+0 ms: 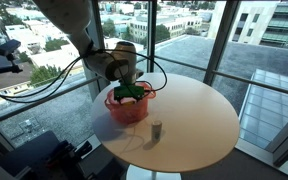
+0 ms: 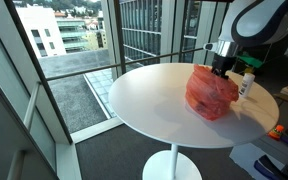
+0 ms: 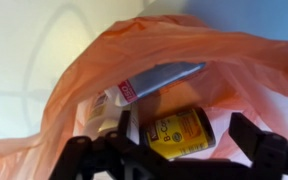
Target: Pick up the mentos container from the orange plastic and put it on the table
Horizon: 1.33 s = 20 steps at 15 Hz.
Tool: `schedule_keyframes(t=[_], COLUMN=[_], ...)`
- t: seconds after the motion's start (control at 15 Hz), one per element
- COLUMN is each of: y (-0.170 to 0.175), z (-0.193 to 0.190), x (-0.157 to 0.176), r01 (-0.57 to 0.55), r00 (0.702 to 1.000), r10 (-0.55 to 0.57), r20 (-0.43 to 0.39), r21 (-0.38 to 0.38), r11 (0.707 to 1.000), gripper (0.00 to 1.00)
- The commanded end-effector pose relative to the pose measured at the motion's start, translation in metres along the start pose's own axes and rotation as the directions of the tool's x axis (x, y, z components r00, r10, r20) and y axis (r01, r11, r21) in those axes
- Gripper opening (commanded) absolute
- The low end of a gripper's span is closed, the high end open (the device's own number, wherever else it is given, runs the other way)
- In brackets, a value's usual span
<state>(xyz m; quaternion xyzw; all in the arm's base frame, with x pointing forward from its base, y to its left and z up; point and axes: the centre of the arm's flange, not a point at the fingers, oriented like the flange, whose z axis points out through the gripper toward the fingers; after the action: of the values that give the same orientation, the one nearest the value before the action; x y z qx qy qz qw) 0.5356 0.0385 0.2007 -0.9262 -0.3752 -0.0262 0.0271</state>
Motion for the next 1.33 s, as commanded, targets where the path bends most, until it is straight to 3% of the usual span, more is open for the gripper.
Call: schedule_keyframes(t=[0.0, 1.27], y=[0.0005, 0.0044], z=[0.0016, 0.0004], x=[0.0005, -0.0042], r01=[-0.026, -0.242], r00=[1.0, 0.97], r10=[0.026, 0.243], r20=[-0.002, -0.012], r21=[0.006, 0.022], r11=[1.0, 0.97], gripper=[1.0, 1.0])
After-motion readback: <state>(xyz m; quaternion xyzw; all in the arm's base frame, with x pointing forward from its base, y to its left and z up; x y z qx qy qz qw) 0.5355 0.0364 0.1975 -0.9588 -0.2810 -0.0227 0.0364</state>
